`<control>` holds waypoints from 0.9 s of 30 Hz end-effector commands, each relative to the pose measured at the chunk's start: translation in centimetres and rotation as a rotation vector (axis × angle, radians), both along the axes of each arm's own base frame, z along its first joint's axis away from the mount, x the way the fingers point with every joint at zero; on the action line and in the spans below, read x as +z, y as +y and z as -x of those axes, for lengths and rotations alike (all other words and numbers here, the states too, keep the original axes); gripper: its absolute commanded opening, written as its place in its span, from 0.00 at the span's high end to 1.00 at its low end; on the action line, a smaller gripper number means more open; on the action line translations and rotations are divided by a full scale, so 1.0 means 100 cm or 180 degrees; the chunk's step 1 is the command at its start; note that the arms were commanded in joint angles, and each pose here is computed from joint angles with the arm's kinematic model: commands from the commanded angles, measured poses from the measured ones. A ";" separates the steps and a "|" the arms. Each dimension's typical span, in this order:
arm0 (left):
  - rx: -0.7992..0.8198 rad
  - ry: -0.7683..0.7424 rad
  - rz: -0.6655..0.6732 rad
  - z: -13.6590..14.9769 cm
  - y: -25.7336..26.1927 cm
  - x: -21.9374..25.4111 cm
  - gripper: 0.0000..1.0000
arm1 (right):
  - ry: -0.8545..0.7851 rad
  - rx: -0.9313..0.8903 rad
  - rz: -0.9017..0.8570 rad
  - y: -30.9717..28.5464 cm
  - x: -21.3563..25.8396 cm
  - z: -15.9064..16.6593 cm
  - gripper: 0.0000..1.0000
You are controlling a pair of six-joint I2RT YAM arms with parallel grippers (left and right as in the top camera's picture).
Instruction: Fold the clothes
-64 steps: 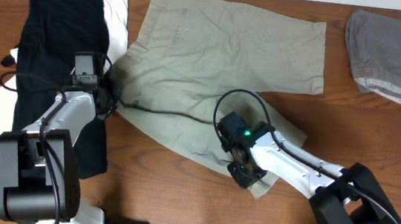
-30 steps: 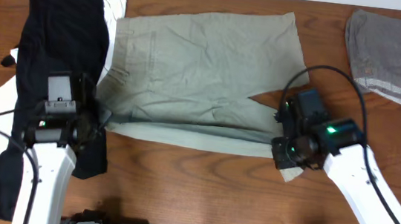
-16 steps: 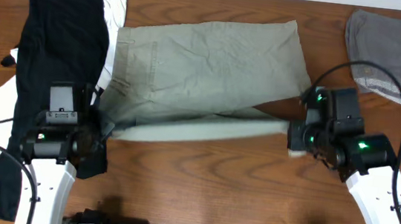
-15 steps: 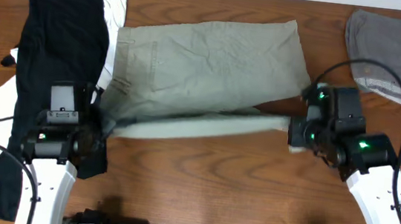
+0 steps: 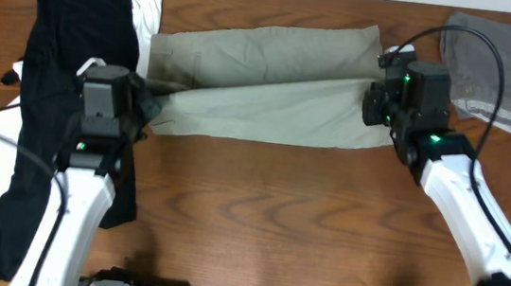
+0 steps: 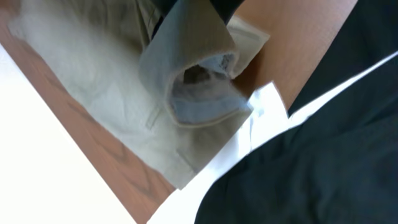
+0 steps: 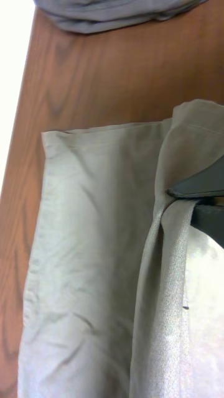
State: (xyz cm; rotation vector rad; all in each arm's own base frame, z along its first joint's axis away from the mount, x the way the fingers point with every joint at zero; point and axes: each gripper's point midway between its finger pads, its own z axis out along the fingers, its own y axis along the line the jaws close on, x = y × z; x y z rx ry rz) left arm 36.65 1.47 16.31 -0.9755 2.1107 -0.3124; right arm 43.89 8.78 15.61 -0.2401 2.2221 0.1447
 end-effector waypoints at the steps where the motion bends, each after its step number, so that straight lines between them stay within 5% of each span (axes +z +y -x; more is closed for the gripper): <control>1: 0.0196 -0.0006 -0.0198 -0.018 0.017 -0.014 0.94 | -0.0108 -0.0127 0.0156 -0.013 -0.008 -0.019 0.99; 13: 0.0215 -0.0795 -0.0171 -0.098 0.016 -0.019 0.94 | -0.0444 -0.0134 0.0097 -0.005 -0.045 -0.067 0.99; 27: -0.0136 -0.1560 -0.0590 -0.130 -0.004 0.024 0.94 | -0.1243 -0.0295 0.0020 -0.007 -0.030 -0.107 0.99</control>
